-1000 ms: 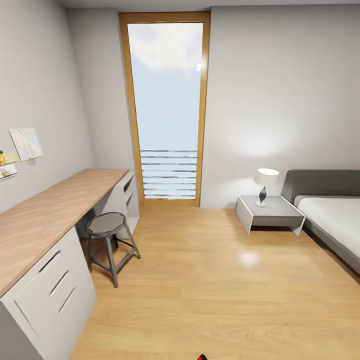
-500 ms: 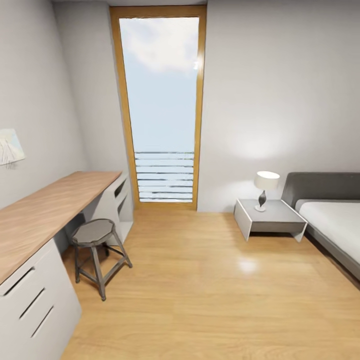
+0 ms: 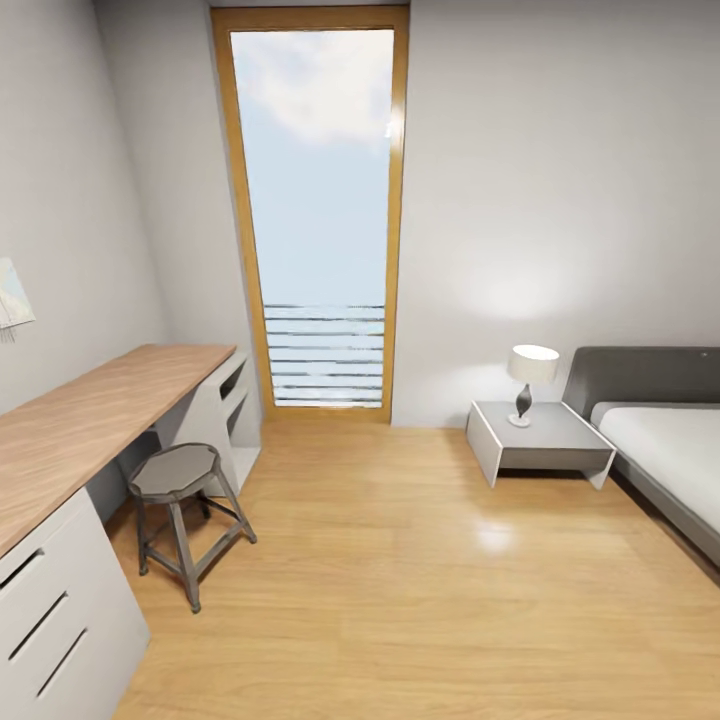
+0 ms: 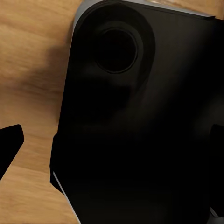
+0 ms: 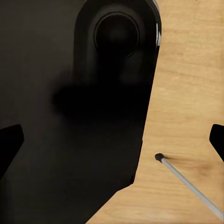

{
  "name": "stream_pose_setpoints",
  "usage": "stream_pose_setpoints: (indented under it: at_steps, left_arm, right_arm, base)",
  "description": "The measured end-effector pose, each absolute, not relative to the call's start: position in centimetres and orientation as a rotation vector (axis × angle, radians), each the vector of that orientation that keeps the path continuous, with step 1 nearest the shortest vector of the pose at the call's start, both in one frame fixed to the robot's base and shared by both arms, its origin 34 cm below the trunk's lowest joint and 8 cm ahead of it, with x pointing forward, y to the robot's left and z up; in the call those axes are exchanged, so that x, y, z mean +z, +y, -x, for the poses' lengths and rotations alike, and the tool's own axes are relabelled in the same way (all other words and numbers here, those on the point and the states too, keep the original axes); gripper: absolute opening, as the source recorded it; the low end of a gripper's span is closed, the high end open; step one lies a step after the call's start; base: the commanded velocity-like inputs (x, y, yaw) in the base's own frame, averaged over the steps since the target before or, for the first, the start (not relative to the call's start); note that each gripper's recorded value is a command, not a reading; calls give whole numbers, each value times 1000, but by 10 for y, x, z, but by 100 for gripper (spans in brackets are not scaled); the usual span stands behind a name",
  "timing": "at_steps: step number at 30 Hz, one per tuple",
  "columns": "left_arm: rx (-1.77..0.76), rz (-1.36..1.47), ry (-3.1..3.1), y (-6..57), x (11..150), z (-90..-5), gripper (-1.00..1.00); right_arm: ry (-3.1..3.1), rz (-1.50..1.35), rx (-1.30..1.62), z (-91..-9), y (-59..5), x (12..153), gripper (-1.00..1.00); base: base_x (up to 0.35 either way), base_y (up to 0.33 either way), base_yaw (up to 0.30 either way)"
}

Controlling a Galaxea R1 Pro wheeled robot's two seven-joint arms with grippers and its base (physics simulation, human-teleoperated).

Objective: Attach the digital camera to the camera tripod in the bedroom.

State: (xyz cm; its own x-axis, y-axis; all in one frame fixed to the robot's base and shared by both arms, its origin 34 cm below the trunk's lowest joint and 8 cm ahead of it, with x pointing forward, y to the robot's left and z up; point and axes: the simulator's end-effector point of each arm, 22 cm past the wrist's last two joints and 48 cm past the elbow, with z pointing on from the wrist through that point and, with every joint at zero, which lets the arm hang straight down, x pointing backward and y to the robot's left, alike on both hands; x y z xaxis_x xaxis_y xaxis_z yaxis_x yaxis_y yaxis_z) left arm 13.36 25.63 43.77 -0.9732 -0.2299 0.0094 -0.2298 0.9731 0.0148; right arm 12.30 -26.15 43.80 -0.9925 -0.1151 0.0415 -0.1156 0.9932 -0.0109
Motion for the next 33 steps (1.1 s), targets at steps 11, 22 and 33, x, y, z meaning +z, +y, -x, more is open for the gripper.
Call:
stream_pose_setpoints:
  at_steps: [11, 22, 33]
  left_arm:
    - [-21, -361, -3109, 256, 438, -134, 100]
    - [-22, -364, -3109, 257, 438, -133, 100]
    - [-22, -364, -3109, 257, 438, -134, 100]
  right_arm:
    - [-3096, -179, 20, -123, -261, 438, 100]
    - [-3096, -179, 20, -123, -261, 438, 100]
    - [-3096, -179, 21, -123, -261, 438, 100]
  base:
    - [3, -88, 0]
    - [0, -46, 0]
    - [0, -214, 0]
